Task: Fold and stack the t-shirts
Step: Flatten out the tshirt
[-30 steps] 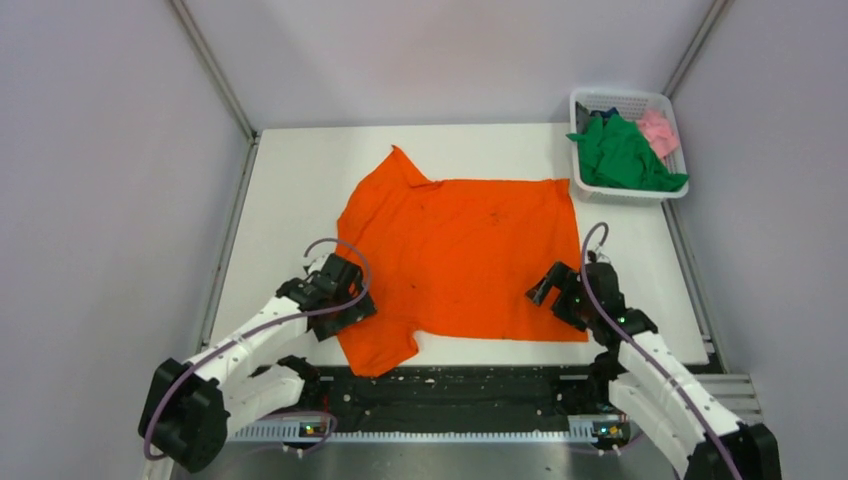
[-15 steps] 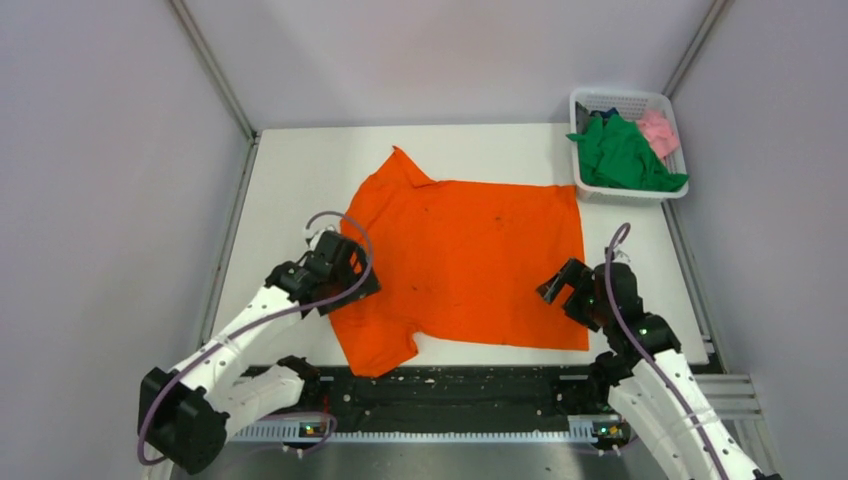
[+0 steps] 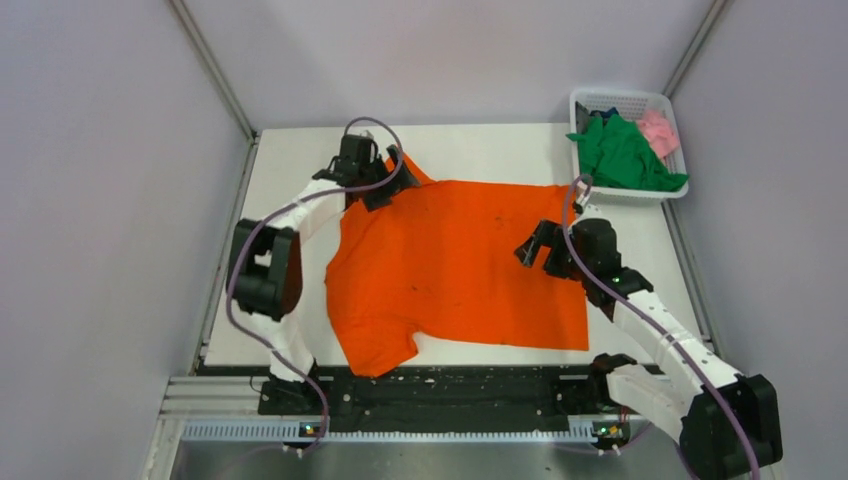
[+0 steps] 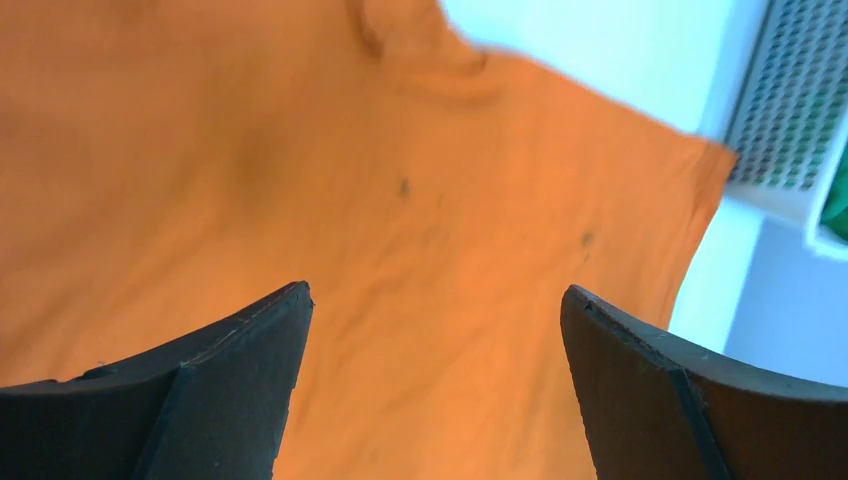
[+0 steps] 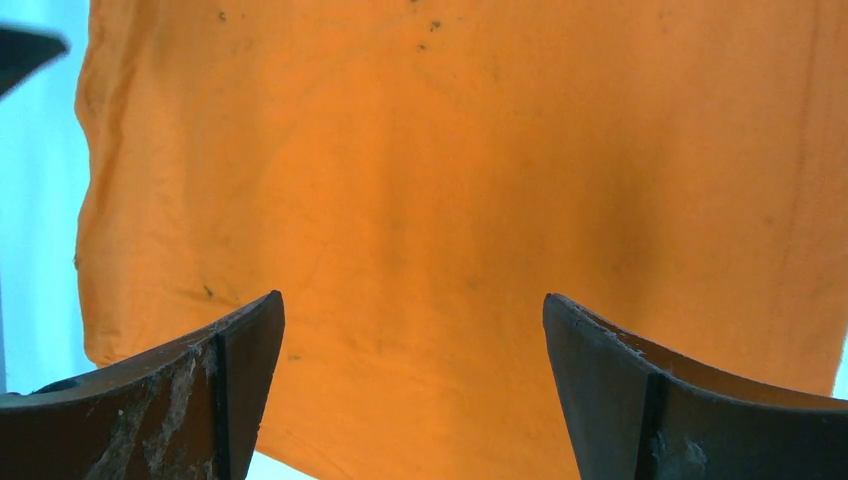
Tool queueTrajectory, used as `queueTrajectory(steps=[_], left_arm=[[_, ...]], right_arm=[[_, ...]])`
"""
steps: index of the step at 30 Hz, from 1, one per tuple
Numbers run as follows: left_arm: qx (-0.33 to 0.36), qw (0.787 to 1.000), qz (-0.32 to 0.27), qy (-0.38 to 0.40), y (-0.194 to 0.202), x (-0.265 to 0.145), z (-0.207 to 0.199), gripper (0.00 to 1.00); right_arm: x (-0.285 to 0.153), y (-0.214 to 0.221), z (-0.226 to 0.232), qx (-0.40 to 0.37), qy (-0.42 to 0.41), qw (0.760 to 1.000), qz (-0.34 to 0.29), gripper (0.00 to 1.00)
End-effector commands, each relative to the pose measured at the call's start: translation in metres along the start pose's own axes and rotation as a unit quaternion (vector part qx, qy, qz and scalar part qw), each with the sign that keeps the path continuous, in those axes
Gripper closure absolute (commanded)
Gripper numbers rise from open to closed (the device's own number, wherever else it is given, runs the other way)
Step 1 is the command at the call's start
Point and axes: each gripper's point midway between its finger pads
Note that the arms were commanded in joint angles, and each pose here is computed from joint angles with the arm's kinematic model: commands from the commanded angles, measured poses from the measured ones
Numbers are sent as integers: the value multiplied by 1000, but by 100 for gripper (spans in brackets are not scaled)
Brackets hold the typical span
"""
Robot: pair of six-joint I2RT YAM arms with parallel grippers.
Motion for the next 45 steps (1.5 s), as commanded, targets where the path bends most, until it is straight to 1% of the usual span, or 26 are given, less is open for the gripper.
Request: queueTrajectory(steps=[1, 3, 6, 10, 16, 20, 28, 31, 41, 45], left_arm=[[6, 994, 12, 111, -42, 48, -48, 1], [8, 993, 4, 116, -54, 69, -52, 1], [4, 996, -19, 91, -75, 95, -44, 1], [2, 997, -30, 77, -89, 118, -39, 1], [-11, 996, -11, 85, -83, 146, -33, 1], [-15, 998, -2, 62, -79, 148, -24, 1], [-10, 999, -18, 31, -72, 127, -10, 1], [-6, 999, -20, 31, -70, 128, -10, 1], [-22, 998, 2, 63, -72, 176, -18, 1], [-31, 991, -22, 128, -91, 186, -47, 1]], right_arm=[[14, 4, 7, -17, -31, 999, -17, 1], [20, 17, -3, -17, -13, 1000, 6, 1], [27, 29, -12, -21, 5, 999, 31, 1], [32, 34, -19, -25, 18, 999, 37, 1], [34, 38, -27, -30, 35, 998, 40, 1], [34, 39, -33, -34, 47, 998, 40, 1], [38, 45, -32, -33, 42, 997, 49, 1], [39, 46, -33, -31, 41, 997, 51, 1], [40, 48, -38, -37, 56, 996, 57, 1], [41, 49, -41, -39, 61, 996, 60, 1]])
Point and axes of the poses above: each gripper's point midway between its finger pads, its own x axis out along the fingers, its own z axis along the line the jaws close on, y = z × x, and after that the axes turned 7 degrees about -x, right-handed
